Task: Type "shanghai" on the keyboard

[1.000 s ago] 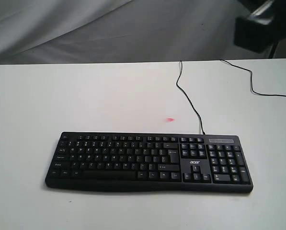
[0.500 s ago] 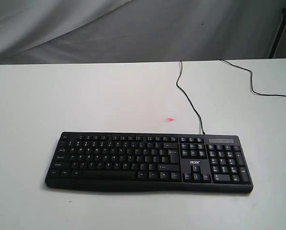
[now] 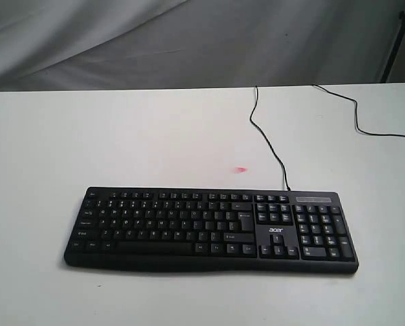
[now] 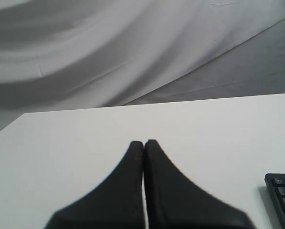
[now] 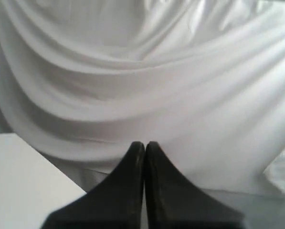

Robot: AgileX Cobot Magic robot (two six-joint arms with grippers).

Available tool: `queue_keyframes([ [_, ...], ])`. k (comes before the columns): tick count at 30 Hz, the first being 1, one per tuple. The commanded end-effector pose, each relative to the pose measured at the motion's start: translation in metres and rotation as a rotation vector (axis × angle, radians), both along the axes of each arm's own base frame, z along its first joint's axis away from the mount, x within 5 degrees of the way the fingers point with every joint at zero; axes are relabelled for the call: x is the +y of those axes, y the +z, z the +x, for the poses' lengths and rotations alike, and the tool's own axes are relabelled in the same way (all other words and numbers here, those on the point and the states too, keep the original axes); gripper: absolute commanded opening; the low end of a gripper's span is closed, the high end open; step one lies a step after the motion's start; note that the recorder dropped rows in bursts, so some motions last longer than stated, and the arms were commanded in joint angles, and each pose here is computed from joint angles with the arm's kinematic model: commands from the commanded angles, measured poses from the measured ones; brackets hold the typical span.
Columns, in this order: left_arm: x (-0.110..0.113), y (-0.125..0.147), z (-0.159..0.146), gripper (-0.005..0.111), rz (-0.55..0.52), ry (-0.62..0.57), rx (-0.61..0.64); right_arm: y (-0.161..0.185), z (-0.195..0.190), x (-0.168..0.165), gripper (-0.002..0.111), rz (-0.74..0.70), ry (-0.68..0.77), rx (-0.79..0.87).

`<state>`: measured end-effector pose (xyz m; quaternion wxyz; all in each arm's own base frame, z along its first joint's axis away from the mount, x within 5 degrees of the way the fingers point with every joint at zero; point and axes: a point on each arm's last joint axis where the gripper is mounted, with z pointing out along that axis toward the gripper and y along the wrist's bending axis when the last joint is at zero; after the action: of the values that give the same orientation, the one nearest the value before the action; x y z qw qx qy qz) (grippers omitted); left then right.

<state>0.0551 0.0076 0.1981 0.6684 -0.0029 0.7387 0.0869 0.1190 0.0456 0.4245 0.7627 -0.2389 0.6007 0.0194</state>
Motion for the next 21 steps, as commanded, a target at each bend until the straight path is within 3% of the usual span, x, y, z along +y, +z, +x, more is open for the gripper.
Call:
queue_keyframes([
  [1, 0.0, -0.002, 0.0, 0.001, -0.004, -0.004, 0.004, -0.008, -0.029, 0.0, 0.0, -0.317, 0.048, -0.045],
  [6, 0.0, -0.002, 0.0, 0.001, -0.004, -0.004, 0.004, -0.006, -0.048, -0.014, 0.0, -0.236, -0.041, -0.026],
  [14, 0.0, -0.002, 0.0, 0.001, -0.004, -0.004, 0.004, -0.039, -0.06, -0.044, 0.0, 0.167, -0.362, 0.151],
  [21, 0.0, -0.002, 0.0, 0.001, -0.004, -0.004, 0.004, -0.097, -0.059, -0.05, 0.0, 0.203, -0.457, 0.226],
])
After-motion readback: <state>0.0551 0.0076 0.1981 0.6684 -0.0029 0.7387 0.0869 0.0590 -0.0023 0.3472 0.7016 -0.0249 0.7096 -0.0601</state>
